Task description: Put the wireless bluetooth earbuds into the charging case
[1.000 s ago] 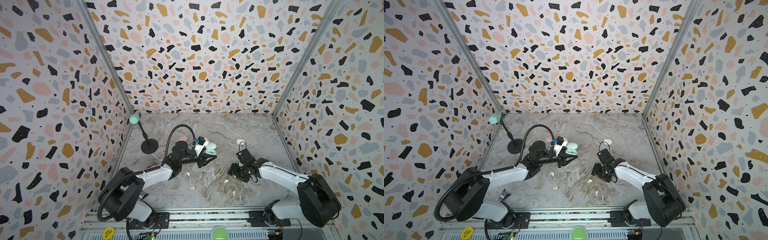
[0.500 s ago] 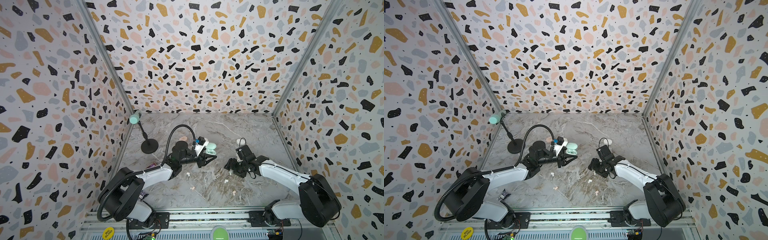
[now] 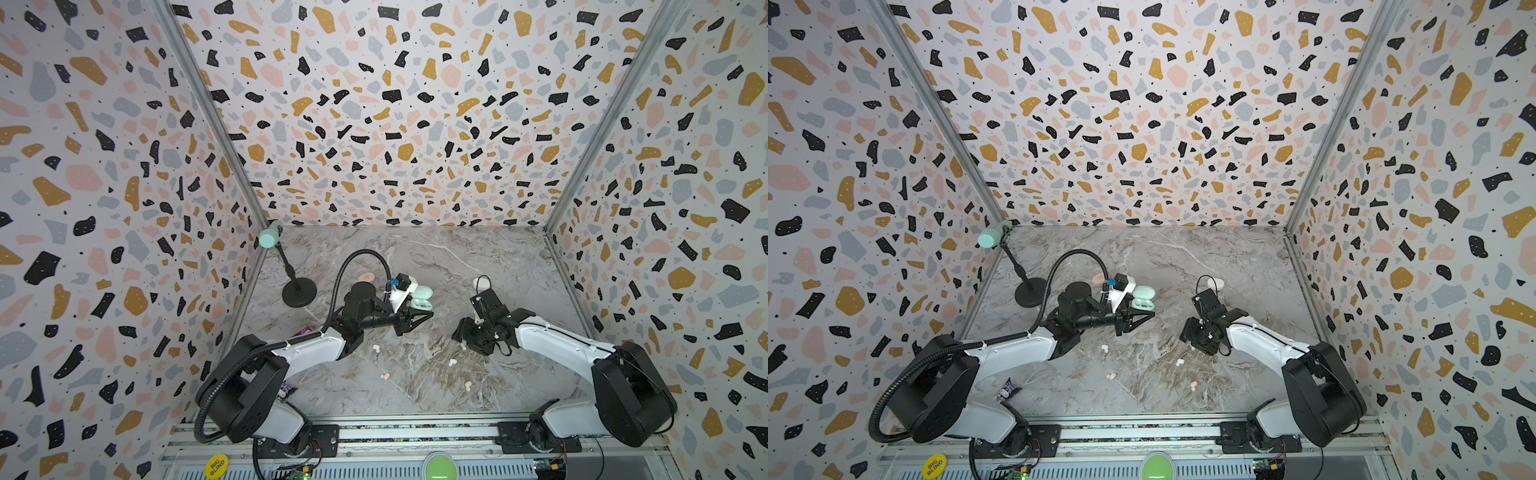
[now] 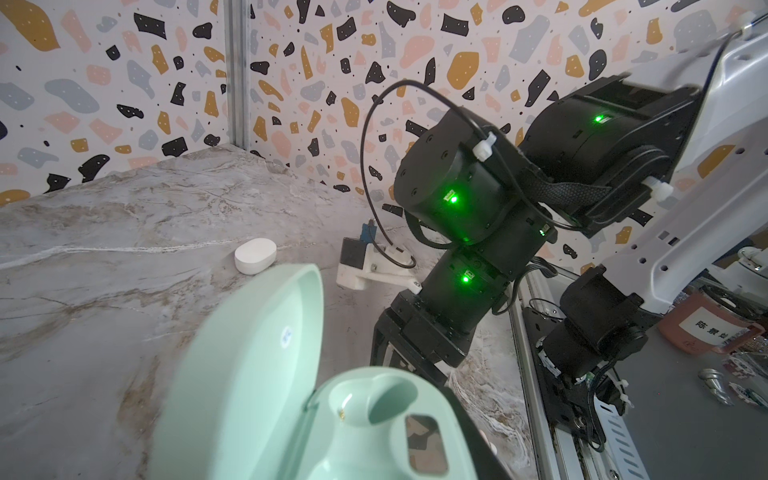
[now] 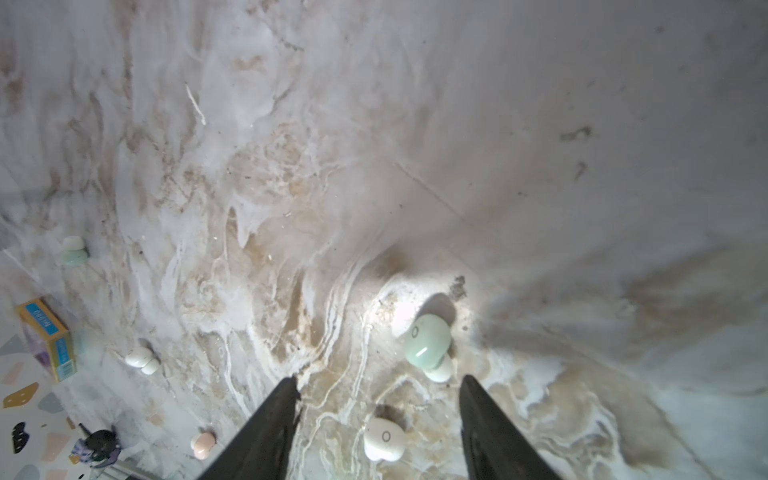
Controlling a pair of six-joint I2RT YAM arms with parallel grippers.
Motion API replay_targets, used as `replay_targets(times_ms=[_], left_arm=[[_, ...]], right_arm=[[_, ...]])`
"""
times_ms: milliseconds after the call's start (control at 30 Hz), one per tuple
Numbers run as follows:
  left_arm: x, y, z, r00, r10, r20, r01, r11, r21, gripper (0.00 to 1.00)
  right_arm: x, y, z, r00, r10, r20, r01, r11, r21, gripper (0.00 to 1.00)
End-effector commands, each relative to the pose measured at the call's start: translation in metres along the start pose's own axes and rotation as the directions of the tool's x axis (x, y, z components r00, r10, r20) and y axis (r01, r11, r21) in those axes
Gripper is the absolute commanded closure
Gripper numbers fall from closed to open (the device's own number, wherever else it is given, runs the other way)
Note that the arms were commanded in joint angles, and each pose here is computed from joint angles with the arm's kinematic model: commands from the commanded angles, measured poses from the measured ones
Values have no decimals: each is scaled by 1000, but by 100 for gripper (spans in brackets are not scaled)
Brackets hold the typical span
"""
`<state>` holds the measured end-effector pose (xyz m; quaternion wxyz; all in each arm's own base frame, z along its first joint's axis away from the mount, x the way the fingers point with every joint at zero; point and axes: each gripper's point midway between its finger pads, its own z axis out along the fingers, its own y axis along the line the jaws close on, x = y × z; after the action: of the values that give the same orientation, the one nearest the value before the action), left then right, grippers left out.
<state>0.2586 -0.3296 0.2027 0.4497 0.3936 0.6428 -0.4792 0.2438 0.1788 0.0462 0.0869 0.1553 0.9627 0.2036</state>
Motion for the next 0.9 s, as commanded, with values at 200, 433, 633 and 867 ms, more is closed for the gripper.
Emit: replay_targets(times_ms=[200, 433, 633, 867], left_arm=[[-14, -3, -5, 998, 45, 44, -45, 999, -3, 100], [-14, -3, -5, 998, 46, 44, -46, 999, -2, 100], [-14, -3, -5, 998, 47, 44, -47, 999, -1, 100], [-14, -3, -5, 998, 46, 42, -46, 999, -2, 100]], right_arm=[[-10, -8, 2, 999, -47, -5, 47, 994, 98, 52], [-8, -12, 7, 999, -45, -20, 48, 992, 119, 58], [-7, -14, 12, 999, -43, -33, 46, 991, 126, 61], [-7, -18, 15, 999, -37, -36, 42, 989, 139, 65]])
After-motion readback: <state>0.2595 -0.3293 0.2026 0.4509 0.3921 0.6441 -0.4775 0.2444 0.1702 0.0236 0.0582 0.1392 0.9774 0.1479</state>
